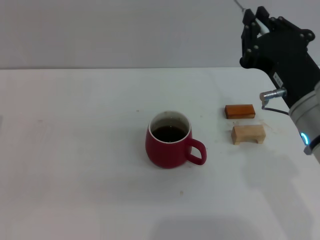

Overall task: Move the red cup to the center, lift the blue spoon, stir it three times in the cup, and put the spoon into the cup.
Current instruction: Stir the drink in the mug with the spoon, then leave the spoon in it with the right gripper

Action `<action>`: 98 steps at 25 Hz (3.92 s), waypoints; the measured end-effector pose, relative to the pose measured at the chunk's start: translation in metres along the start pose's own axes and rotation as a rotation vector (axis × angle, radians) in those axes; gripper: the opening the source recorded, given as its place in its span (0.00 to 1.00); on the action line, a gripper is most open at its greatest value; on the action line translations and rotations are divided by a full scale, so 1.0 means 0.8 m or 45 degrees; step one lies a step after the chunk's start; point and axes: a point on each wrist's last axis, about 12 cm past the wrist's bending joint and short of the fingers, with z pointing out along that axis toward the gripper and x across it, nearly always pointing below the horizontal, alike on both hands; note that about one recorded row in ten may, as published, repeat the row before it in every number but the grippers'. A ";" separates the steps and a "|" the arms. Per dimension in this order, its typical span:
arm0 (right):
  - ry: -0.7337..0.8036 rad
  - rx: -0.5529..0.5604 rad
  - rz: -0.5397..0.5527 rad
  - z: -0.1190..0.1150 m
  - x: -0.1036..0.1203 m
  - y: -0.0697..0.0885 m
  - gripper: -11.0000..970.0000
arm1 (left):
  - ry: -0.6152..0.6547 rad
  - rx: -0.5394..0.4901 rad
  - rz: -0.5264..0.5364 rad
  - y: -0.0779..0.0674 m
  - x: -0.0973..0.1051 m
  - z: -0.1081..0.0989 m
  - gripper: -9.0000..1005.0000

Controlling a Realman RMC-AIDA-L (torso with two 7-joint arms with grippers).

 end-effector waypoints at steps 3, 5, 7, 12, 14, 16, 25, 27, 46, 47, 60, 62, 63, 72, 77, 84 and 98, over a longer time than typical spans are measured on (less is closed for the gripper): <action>0.014 -0.009 0.000 0.003 0.000 0.000 0.15 | 0.000 0.000 -0.001 0.000 0.000 0.001 0.86; 0.032 -0.030 -0.010 0.007 -0.001 0.000 0.15 | -0.001 0.000 -0.002 -0.001 0.000 0.001 0.86; 0.037 -0.036 -0.013 0.008 -0.001 0.000 0.15 | -0.001 0.001 -0.002 -0.001 0.000 0.002 0.86; 0.068 -0.072 -0.020 0.015 -0.004 0.000 0.15 | -0.002 0.002 -0.002 -0.002 -0.001 0.003 0.86; 0.073 -0.079 -0.023 0.016 -0.004 0.000 0.15 | -0.001 0.002 -0.002 -0.002 -0.001 0.003 0.86; 0.085 -0.095 -0.030 0.019 -0.005 0.000 0.15 | -0.001 0.002 -0.002 -0.002 -0.001 0.003 0.86; 0.146 -0.201 -0.047 0.027 -0.012 0.002 0.15 | 0.001 0.001 -0.002 -0.002 0.000 0.002 0.86; 0.154 -0.214 -0.046 0.028 -0.013 0.002 0.15 | 0.001 0.001 -0.002 -0.002 0.000 0.002 0.86; 0.286 -0.404 -0.045 0.036 -0.031 -0.005 0.15 | -0.005 0.009 -0.009 -0.006 -0.001 0.004 0.86; 0.286 -0.404 -0.045 0.036 -0.031 -0.005 0.15 | -0.005 0.010 -0.009 -0.006 -0.001 0.005 0.86; 0.361 -0.499 -0.052 0.038 -0.042 -0.010 0.15 | 0.007 0.016 -0.002 -0.009 -0.001 0.008 0.86; 0.367 -0.507 -0.054 0.037 -0.045 -0.011 0.15 | 0.007 0.017 -0.001 -0.009 -0.001 0.008 0.86; 0.371 -0.509 -0.052 0.037 -0.045 -0.012 0.15 | 0.010 0.013 -0.003 -0.010 -0.001 0.010 0.86; 0.448 -0.570 -0.040 0.038 -0.055 -0.020 0.15 | 0.014 0.015 -0.005 -0.012 -0.001 0.013 0.86; 0.484 -0.606 -0.041 0.040 -0.064 -0.023 0.15 | 0.019 0.017 -0.005 -0.013 -0.001 0.014 0.86; 0.574 -0.662 -0.036 0.041 -0.075 -0.030 0.15 | 0.019 0.022 -0.004 -0.014 -0.001 0.014 0.86; 0.683 -0.644 -0.092 0.041 -0.083 -0.038 0.15 | 0.025 0.028 -0.004 -0.016 0.001 0.012 0.86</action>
